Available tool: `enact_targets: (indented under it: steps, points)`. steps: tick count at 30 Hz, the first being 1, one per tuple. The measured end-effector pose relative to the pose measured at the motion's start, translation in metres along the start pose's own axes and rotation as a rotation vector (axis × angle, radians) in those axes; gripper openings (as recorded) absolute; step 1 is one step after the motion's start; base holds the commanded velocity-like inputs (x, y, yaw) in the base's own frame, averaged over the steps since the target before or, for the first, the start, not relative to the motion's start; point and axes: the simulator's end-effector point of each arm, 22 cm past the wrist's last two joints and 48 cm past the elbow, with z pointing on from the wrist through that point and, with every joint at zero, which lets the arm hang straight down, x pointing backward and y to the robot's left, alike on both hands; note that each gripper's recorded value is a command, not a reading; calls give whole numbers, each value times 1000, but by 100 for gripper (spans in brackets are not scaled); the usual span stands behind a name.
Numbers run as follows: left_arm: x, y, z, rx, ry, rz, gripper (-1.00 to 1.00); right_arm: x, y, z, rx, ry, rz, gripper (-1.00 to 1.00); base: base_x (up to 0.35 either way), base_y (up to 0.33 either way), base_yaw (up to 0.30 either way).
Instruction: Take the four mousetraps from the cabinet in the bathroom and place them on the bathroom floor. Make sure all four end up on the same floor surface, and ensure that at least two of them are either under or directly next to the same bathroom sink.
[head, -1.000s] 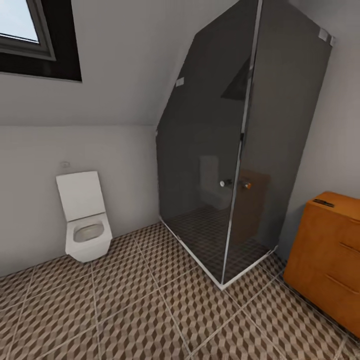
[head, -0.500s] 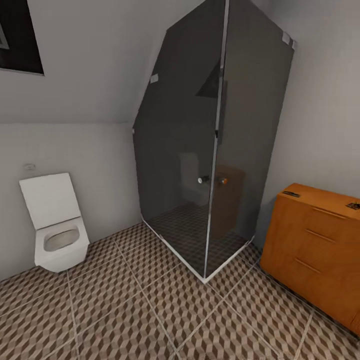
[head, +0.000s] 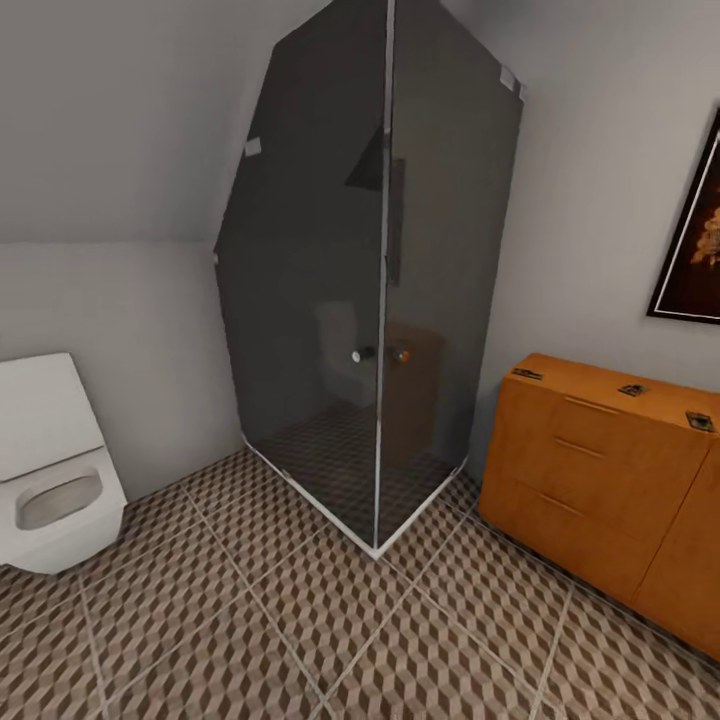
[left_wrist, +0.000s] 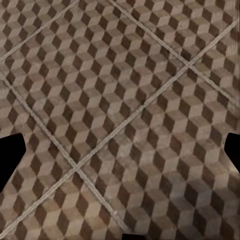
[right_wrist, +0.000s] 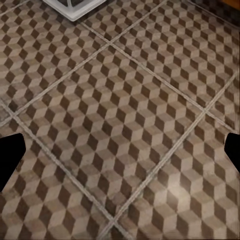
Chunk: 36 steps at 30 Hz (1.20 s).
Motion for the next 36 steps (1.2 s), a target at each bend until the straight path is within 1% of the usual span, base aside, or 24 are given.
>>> enact_targets:
  steps: [18, 36]
  points:
    - [11, 0, -1, 1, 26, 4, 100, 6, 0, 0, -1, 15, -1, 100, 0, 0, -276]
    - [12, 1, -1, 0, 28, 5, 100, 7, 0, 0, 0, 18, 0, 100, 0, 0, -290]
